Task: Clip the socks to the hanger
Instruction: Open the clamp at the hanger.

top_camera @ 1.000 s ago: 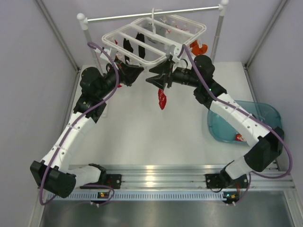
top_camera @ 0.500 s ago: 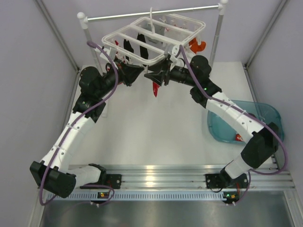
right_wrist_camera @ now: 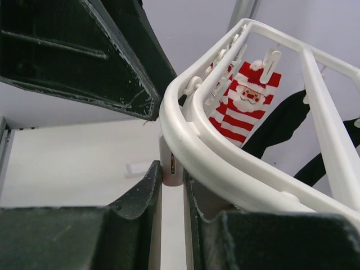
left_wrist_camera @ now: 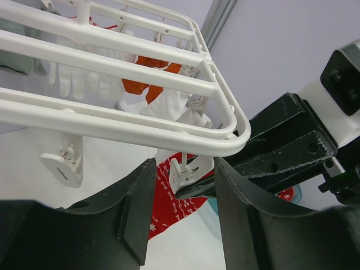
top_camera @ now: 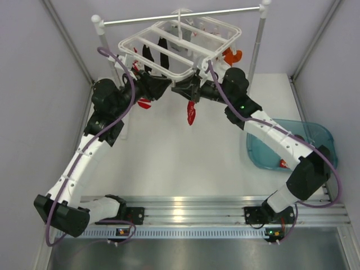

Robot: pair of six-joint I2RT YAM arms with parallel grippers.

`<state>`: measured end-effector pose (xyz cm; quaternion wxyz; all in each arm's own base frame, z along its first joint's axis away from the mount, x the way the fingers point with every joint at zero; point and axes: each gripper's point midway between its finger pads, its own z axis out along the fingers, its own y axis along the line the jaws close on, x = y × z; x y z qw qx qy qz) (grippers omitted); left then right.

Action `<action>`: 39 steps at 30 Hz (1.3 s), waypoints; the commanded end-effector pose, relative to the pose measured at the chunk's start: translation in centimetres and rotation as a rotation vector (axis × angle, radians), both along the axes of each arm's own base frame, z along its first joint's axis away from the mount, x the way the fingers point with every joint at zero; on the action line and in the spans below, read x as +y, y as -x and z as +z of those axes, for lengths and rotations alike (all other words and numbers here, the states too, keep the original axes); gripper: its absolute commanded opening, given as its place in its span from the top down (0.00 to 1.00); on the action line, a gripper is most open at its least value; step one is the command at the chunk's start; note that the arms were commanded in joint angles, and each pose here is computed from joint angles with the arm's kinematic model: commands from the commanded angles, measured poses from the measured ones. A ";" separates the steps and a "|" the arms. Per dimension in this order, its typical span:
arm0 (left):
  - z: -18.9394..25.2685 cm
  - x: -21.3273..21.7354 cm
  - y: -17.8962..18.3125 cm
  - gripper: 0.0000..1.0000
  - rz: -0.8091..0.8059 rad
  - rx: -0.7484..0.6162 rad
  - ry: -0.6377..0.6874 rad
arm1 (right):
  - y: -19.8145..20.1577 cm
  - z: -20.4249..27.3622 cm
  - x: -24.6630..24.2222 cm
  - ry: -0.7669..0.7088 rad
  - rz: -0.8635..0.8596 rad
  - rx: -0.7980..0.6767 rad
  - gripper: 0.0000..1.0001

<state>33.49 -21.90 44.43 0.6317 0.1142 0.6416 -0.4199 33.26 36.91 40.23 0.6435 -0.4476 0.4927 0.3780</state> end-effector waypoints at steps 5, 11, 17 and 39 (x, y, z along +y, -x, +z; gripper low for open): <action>2.5 0.7 1.3 0.46 0.009 -0.040 0.042 | 1.5 1.8 0.5 0.010 -0.029 -0.083 1.00; 1.7 0.3 0.9 0.48 -0.002 -0.056 -0.003 | 1.5 2.3 0.7 0.015 -0.061 -0.087 1.00; 0.9 0.5 0.7 0.49 0.014 -0.050 -0.025 | 1.0 2.2 0.3 0.023 -0.100 -0.080 1.00; -0.9 0.9 1.0 0.42 0.056 0.009 -0.009 | 1.0 2.5 0.9 0.040 -0.134 -0.090 1.00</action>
